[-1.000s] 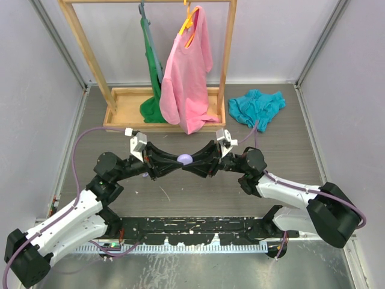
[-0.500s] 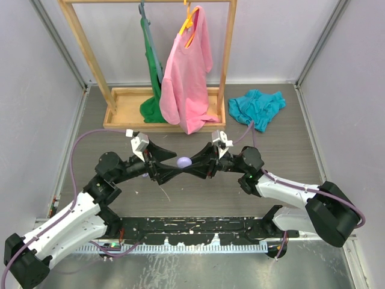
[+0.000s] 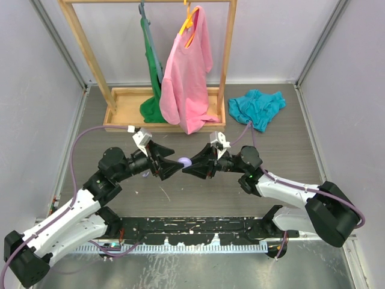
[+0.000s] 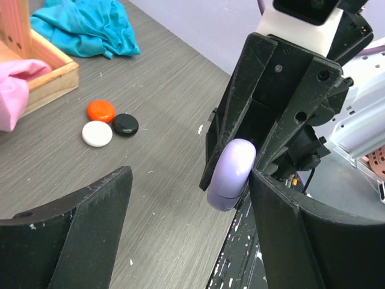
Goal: Insert the wireless bluetooth earbuds into the charging case
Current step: Open the charging case.
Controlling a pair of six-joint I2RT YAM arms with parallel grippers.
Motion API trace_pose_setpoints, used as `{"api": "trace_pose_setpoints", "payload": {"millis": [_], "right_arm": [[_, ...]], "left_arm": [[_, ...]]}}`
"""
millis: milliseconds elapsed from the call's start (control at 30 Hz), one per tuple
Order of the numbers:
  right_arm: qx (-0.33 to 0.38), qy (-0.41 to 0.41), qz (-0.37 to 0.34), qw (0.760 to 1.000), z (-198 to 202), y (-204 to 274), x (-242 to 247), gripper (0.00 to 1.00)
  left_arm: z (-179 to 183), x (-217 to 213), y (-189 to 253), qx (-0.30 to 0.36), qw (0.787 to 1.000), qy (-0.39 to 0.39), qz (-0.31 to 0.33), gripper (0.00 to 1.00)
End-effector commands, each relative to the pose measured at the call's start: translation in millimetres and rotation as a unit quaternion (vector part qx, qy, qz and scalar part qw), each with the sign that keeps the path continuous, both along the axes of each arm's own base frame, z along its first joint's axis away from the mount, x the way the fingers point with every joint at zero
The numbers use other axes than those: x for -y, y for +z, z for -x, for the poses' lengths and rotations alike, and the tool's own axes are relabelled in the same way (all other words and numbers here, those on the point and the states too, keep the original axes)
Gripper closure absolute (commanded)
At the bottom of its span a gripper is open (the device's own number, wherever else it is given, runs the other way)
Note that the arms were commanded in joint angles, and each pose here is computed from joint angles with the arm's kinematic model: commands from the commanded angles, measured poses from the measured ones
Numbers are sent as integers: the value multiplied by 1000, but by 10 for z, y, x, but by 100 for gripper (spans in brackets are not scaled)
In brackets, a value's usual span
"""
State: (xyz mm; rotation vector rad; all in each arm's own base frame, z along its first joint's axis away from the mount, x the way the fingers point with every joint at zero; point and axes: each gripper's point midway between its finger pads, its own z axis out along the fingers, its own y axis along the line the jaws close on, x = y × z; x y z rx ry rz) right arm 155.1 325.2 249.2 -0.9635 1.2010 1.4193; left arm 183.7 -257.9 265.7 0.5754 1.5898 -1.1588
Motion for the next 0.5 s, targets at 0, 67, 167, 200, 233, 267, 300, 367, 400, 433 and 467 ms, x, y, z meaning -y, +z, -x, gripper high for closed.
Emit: {"api": "trace_pose_setpoints", "payload": {"millis": [0, 67, 167, 200, 233, 267, 300, 367, 400, 433, 467], "right_arm": [[38, 10, -15, 999, 32, 121, -14, 99], [37, 14, -13, 999, 36, 102, -26, 99], [36, 20, -10, 999, 51, 81, -49, 99], [36, 20, -9, 999, 49, 77, -55, 99], [34, 20, -7, 999, 46, 67, -57, 99], [33, 20, -6, 999, 44, 57, -62, 99], [33, 19, -6, 999, 36, 61, -62, 99], [31, 11, -2, 999, 10, 37, -65, 99], [28, 5, 3, 1000, -15, 11, -65, 99], [28, -2, 7, 1000, -40, -16, -65, 99], [26, -7, 13, 1000, -58, -54, -65, 99]], "left_arm": [[-138, -126, 320, 18, 998, 58, 18, 20], [-164, -154, 339, 11, 997, 70, 17, 20], [-182, -168, 365, 3, 997, 78, 14, 20], [-190, -170, 365, -1, 997, 80, 13, 20], [-203, -172, 357, -5, 997, 83, 10, 20], [-211, -173, 346, -9, 996, 85, 7, 20], [-220, -174, 333, -13, 996, 87, 3, 19], [-248, -187, 292, -25, 995, 96, -5, 19], [-260, -201, 281, -29, 994, 102, -9, 19], [-272, -218, 265, -34, 994, 108, -12, 18], [-279, -235, 246, -38, 993, 113, -16, 18]]}}
